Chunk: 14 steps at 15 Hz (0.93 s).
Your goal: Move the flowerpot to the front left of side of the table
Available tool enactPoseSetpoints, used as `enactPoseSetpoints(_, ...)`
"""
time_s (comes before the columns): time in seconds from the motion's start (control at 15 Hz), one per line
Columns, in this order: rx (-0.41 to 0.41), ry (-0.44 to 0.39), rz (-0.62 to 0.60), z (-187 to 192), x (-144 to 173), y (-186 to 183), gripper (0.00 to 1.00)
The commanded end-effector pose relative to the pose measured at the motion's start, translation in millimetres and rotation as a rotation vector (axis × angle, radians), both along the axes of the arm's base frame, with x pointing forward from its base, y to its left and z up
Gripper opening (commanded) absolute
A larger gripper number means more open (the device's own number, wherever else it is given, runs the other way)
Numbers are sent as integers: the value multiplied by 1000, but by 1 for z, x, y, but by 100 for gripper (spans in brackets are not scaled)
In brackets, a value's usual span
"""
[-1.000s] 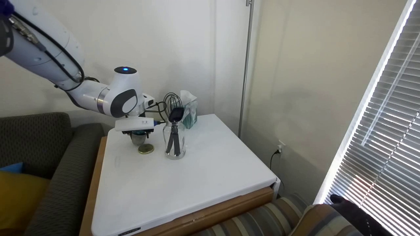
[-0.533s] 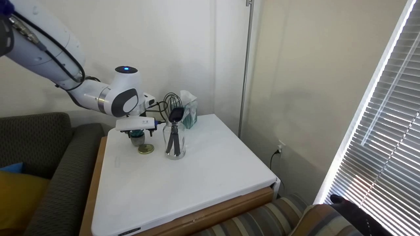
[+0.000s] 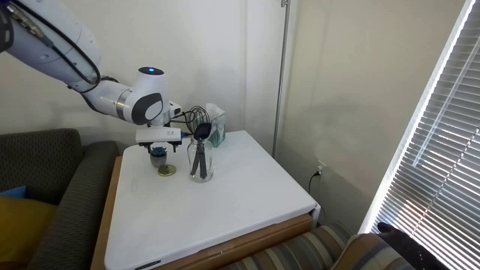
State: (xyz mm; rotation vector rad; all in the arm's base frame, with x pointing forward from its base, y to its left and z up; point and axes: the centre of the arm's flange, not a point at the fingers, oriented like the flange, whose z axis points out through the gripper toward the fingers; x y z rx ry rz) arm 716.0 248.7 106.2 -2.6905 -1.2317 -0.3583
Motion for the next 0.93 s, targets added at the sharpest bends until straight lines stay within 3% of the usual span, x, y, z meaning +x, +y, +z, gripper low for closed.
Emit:
enactPoseSetpoints(0.0, 46, 77, 61, 45, 0, -21, 100)
enactPoseSetpoints(0.4, 122, 121, 131, 113, 3, -36, 100)
enactPoseSetpoints(0.87, 131, 59, 169, 172, 0, -41, 100)
